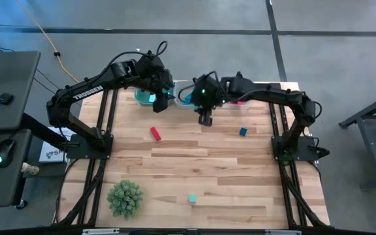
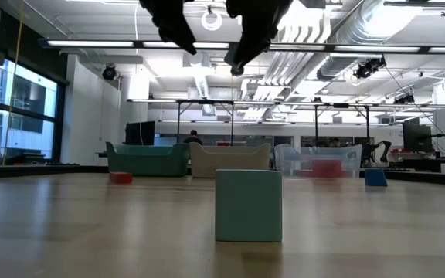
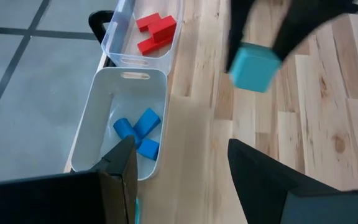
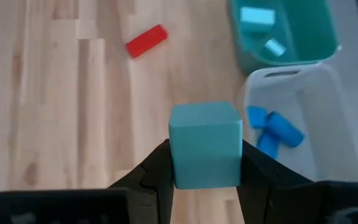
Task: Sort & place blocks by color
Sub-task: Put the light blue block into the green bin
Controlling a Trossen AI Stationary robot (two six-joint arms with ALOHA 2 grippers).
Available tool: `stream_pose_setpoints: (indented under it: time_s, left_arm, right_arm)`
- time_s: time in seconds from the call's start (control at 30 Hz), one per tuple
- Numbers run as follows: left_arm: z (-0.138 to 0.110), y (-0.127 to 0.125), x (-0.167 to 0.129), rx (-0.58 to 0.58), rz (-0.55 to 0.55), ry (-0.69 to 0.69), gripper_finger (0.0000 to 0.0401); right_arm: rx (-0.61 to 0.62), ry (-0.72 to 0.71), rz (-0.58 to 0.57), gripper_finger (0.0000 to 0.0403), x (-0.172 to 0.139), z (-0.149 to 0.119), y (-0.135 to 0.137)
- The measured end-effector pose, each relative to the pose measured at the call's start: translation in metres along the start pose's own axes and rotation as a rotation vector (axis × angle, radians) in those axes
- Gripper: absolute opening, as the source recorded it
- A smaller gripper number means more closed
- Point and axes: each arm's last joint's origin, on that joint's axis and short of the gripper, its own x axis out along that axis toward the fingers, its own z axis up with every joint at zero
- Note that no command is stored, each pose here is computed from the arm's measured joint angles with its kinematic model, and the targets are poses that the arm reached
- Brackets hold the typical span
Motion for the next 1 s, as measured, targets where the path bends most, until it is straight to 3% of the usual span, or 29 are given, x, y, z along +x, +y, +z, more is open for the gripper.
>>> stream_pose_setpoints:
  time_s: [0.47, 0.73, 1.0]
  left_arm:
    - [0.007, 0.002, 0.0, 0.012, 0.024, -0.076, 0.0175]
    - [0.013, 0.004, -0.001, -0.014, 0.038, -0.13, 0.0175]
    - [0.016, 0.005, -0.001, -0.027, 0.047, -0.165, 0.0175]
  right_arm:
    - [-0.053, -0.196, 0.034, 0.0108, -0.01, 0.007, -0.054]
    - [-0.059, -0.333, 0.046, 0.0108, -0.014, 0.017, -0.061]
    - [-0.06, -0.368, 0.041, 0.0108, -0.015, 0.02, -0.062]
